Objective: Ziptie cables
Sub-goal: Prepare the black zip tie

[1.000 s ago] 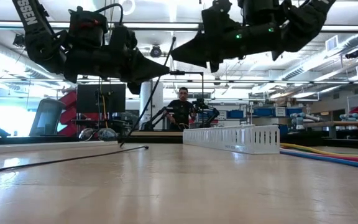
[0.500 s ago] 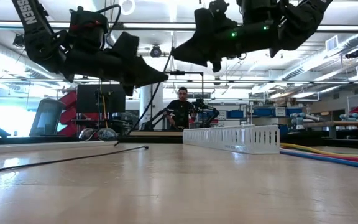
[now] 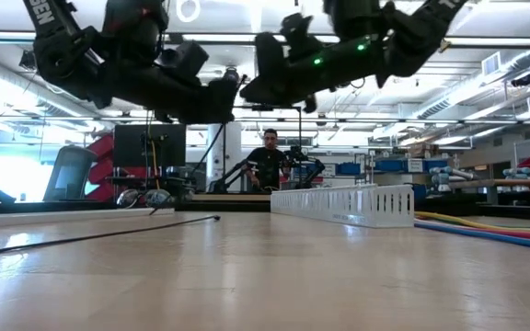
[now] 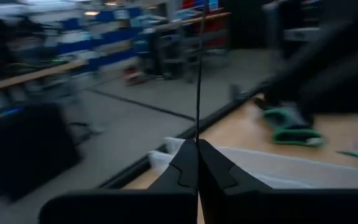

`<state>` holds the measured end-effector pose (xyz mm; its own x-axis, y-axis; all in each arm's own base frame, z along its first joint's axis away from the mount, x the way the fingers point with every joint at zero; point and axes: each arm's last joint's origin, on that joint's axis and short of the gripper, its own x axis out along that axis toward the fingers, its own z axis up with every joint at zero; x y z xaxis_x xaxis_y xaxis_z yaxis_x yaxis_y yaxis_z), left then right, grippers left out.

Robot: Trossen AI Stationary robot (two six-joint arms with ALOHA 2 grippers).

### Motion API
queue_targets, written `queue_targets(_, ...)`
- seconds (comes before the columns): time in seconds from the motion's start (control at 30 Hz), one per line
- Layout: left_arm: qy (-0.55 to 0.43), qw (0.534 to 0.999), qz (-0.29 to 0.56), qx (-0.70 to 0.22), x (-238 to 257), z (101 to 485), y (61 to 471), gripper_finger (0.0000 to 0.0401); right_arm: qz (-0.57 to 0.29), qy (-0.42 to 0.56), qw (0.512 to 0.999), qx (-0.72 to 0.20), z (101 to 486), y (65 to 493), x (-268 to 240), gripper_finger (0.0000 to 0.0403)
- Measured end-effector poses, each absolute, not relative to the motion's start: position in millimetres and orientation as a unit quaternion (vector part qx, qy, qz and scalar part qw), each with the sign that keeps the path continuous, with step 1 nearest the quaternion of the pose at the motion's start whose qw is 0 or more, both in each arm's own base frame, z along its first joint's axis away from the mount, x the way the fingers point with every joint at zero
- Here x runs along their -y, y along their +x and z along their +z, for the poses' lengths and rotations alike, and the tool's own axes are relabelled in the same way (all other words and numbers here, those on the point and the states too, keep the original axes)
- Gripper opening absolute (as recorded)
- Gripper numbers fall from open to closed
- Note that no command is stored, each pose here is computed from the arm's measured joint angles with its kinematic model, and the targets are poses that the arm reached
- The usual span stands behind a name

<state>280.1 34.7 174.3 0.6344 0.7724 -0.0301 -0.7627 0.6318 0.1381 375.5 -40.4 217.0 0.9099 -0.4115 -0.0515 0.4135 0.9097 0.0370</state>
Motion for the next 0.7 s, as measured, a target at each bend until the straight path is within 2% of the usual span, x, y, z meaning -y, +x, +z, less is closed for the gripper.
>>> queue_targets(0.13,0.067,0.869,0.487,-0.063,-29.9,164.4,284.8,0.0000,-0.234,0.020,0.972,-0.012,217.3,386.9,40.8,0.0074)
queue_targets(0.43,0.079,0.856,0.506,-0.072,-24.4,153.6,292.9,0.0000,-0.248,0.036,0.968,-0.011,215.1,395.2,51.9,0.0074)
queue_targets(0.7,0.101,0.857,0.500,-0.072,-21.3,164.5,303.9,0.0000,-0.258,0.047,0.965,-0.010,214.6,393.8,61.8,0.0074)
